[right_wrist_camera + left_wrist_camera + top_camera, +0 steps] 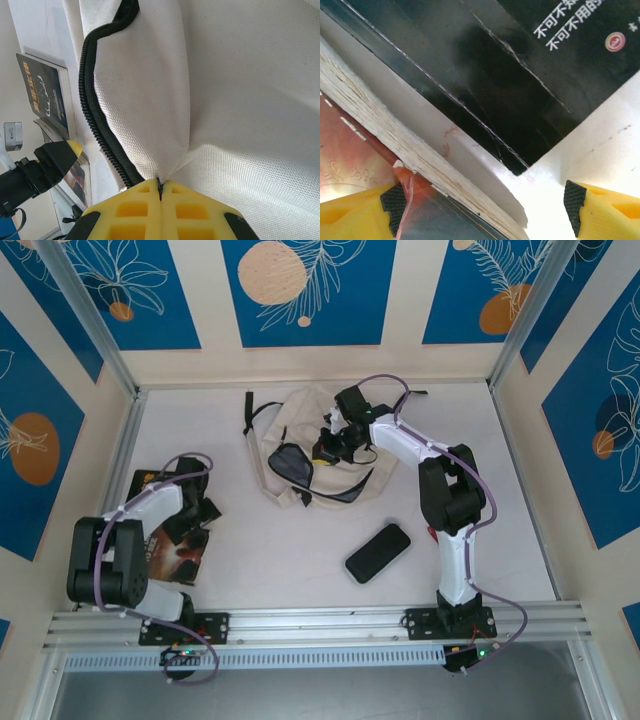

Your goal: Pack the student bag

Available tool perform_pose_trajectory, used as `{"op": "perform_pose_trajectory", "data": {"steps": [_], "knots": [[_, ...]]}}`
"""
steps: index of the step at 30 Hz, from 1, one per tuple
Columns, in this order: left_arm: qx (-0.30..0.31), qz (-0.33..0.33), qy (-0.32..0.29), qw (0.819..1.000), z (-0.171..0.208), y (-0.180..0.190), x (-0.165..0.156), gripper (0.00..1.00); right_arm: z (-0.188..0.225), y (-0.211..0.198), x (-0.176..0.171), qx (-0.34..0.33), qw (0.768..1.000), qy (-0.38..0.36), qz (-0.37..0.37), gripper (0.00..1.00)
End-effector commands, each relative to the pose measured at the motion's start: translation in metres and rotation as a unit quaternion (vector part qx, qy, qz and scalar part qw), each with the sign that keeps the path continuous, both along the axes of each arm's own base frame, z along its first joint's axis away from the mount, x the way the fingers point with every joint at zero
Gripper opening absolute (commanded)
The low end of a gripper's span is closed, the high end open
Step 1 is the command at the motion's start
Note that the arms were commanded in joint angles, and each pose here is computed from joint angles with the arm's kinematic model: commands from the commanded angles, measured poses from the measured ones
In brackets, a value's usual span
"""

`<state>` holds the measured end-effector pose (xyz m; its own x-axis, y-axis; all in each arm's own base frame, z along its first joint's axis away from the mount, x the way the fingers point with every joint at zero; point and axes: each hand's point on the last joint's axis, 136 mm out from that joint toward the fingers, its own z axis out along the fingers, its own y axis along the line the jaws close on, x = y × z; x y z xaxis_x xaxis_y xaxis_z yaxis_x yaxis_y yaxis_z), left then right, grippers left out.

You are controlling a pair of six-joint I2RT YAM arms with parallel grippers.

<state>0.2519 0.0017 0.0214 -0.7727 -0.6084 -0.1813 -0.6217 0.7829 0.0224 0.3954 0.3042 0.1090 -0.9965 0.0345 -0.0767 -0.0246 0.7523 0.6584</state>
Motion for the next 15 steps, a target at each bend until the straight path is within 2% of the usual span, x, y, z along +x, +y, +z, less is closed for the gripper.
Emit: {"op": "perform_pose_trajectory", "data": {"steps": [1,6,15], "knots": [[-0.048,-0.036,0.002,0.998,-0.014,-0.032,0.008,0.78,-0.008,-0.009,-0.004,-0.017,1.0,0.011,-0.004,0.0],[-0.064,-0.079,0.011,0.995,-0.024,-0.073,0.009,0.74,-0.007,-0.014,-0.001,-0.02,1.0,0.011,-0.012,0.0],[-0.106,-0.178,-0.008,0.978,-0.016,-0.176,0.021,0.66,-0.011,-0.047,0.006,-0.039,0.997,0.011,-0.06,0.0]]}}
